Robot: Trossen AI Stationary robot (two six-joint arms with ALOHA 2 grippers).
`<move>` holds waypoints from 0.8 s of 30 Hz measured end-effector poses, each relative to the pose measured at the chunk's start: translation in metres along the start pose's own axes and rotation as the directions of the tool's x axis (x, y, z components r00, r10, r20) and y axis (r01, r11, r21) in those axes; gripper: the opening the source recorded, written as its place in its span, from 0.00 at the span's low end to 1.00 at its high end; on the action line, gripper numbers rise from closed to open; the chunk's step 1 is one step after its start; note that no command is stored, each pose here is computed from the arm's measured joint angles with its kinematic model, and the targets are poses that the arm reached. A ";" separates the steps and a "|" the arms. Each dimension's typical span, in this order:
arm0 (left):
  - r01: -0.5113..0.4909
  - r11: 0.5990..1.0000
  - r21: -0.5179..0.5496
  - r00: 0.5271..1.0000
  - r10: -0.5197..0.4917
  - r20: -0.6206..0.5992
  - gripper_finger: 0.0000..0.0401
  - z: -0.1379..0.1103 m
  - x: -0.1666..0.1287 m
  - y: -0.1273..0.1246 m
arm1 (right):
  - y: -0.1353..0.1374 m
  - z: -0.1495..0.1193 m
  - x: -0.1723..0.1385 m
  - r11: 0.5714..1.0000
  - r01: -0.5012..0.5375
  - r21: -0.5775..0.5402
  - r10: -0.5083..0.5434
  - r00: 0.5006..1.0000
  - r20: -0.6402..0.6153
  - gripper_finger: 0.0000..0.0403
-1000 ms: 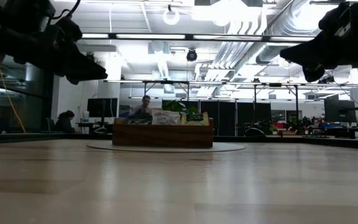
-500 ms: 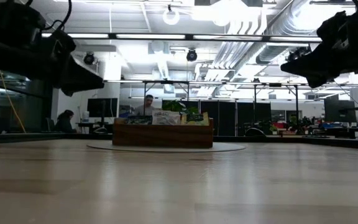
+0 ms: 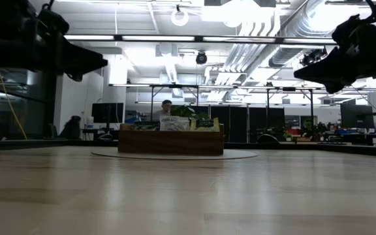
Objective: Pick & Place Tea
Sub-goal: Return to Home Position
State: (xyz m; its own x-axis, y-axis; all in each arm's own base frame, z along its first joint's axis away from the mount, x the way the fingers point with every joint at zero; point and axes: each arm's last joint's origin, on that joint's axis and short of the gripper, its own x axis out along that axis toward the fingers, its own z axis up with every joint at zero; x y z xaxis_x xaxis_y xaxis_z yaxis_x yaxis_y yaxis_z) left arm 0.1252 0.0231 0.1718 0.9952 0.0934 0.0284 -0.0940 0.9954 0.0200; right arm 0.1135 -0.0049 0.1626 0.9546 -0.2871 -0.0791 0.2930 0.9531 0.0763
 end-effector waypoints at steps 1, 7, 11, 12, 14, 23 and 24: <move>0.019 1.000 0.003 1.000 -0.019 0.008 0.37 0.001 -0.001 -0.001 | 0.000 0.000 0.000 1.000 0.011 -0.002 -0.011 1.000 0.001 0.00; 0.057 0.998 0.016 0.997 -0.058 0.058 0.37 0.006 -0.009 -0.003 | -0.002 0.000 0.000 0.996 0.058 -0.068 -0.058 0.998 0.007 0.01; 0.060 0.998 0.001 0.995 -0.059 0.086 0.37 0.009 -0.013 -0.003 | -0.002 0.000 0.000 0.997 0.062 -0.055 -0.062 0.998 0.007 0.02; 0.055 0.998 -0.021 0.995 -0.053 0.083 0.37 0.009 -0.014 -0.003 | -0.002 0.000 0.000 0.997 0.060 -0.055 -0.059 0.998 0.007 0.02; 0.033 0.997 -0.066 0.998 -0.029 0.053 0.37 0.006 -0.014 -0.002 | -0.002 0.000 0.000 0.997 0.055 -0.054 -0.055 0.998 0.006 0.02; -0.007 0.996 -0.084 0.997 0.001 -0.071 0.37 -0.006 -0.014 -0.002 | -0.002 0.000 0.000 0.997 0.056 -0.052 -0.055 0.998 0.007 0.02; -0.007 0.996 -0.085 0.997 0.000 -0.083 0.37 -0.007 -0.014 -0.002 | -0.002 0.000 0.000 0.997 0.056 -0.052 -0.055 0.998 0.006 0.02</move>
State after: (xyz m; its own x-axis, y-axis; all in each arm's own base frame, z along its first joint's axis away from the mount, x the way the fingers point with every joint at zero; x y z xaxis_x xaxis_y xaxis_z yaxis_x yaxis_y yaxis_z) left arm 0.1117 0.0203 0.1641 0.9940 0.0953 -0.0543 -0.0987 0.9930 -0.0648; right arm 0.1131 -0.0064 0.1630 0.9373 -0.3400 -0.0768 0.3423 0.9394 0.0195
